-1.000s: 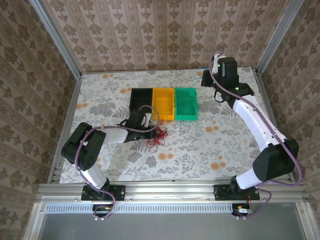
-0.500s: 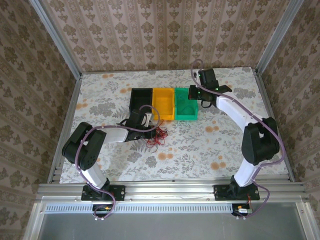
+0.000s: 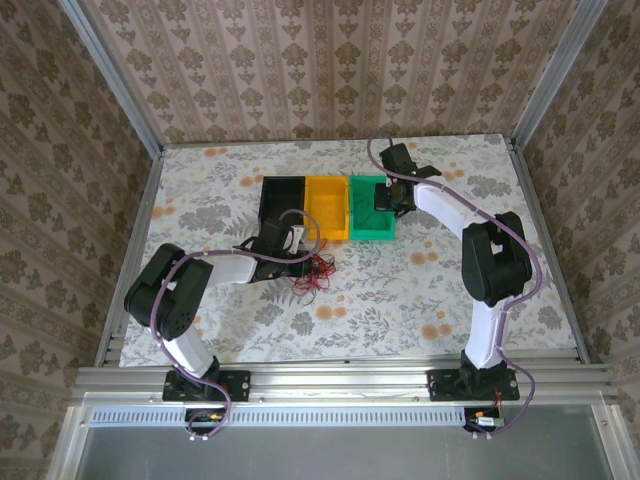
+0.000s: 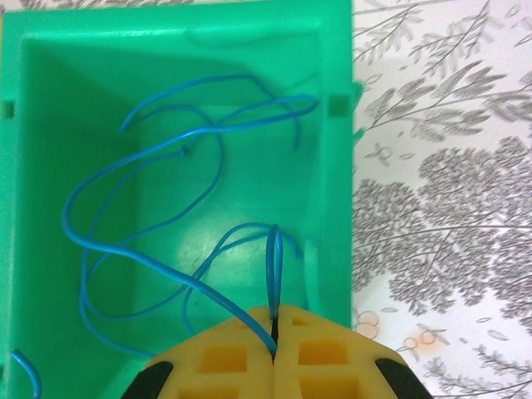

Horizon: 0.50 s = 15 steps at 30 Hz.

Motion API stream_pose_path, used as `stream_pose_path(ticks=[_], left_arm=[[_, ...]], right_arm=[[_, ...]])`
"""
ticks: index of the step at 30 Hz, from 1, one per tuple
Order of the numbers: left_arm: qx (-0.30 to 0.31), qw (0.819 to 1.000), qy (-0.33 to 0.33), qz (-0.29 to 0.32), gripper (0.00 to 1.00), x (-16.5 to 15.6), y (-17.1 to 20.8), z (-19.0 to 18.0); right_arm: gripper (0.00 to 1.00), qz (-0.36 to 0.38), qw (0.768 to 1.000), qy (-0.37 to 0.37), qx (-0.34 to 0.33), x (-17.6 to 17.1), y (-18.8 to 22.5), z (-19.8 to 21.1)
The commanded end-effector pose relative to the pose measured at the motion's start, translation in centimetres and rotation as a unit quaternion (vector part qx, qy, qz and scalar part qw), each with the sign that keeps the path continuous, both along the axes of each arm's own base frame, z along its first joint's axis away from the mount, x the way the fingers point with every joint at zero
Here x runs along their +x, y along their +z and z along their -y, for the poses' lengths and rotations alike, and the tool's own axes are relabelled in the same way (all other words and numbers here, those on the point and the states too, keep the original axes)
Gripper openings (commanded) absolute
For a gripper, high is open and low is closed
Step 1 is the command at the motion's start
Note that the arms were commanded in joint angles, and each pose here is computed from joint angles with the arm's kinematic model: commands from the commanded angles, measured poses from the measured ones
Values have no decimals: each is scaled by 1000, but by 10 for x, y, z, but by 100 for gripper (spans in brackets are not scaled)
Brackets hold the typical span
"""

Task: Untangle the cables

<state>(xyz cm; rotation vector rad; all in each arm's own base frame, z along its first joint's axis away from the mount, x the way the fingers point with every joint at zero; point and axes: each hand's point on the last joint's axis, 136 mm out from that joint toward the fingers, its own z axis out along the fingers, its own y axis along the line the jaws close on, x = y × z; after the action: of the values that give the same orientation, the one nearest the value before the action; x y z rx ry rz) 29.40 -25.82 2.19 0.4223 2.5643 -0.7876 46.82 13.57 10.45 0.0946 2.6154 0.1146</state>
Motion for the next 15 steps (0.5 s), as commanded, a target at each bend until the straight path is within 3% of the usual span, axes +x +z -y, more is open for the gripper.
stream_pose_path(ticks=[1, 15], left_arm=[[45, 999, -9, -28, 0, -14, -24, -10], [56, 998, -11, -22, 0, -11, -15, -12]], right_arm=[[5, 0, 998, -9, -58, 4, 3, 13], [5, 11, 973, 53, -223, 24, -5, -3]])
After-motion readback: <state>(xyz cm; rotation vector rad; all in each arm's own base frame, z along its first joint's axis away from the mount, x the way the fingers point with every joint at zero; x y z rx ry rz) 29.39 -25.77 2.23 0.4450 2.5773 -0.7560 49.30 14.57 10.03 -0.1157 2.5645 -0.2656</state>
